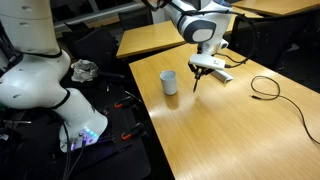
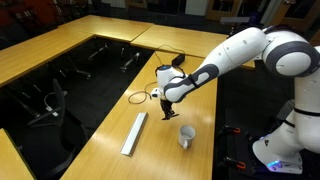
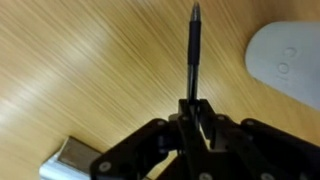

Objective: Put the black pen inside the white mug

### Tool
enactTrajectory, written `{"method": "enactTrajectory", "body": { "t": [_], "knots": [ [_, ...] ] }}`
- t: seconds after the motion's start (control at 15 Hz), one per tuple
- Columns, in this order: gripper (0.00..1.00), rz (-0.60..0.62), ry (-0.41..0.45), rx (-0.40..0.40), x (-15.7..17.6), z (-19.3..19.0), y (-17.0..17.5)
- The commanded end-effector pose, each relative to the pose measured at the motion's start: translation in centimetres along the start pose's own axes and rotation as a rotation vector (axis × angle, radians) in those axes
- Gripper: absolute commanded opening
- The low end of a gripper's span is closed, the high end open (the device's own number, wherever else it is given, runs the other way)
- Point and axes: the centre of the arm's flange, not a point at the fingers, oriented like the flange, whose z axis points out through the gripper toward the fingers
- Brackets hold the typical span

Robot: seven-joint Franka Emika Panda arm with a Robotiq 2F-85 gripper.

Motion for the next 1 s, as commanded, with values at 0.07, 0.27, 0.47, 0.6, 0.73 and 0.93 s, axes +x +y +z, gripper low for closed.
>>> {"method": "enactTrajectory", "body": {
  "t": [0.07, 0.27, 0.47, 0.6, 0.73, 0.93],
  "knots": [
    [0.04, -0.201, 0.095, 0.150, -1.5, -4.8, -3.2],
    [0.04, -0.348, 0.191, 0.232, -1.0, -6.9, -5.2],
    [0.04, -0.476, 0.247, 0.275, 0.0, -7.6, -7.1],
    [0.04, -0.547, 0.256, 0.285, 0.4, -7.4, -8.3],
    [0.04, -0.626, 0.270, 0.294, 0.8, -7.3, -9.3],
    [0.04, -0.704, 0.274, 0.328, 1.4, -6.8, -10.9]
  ]
}}
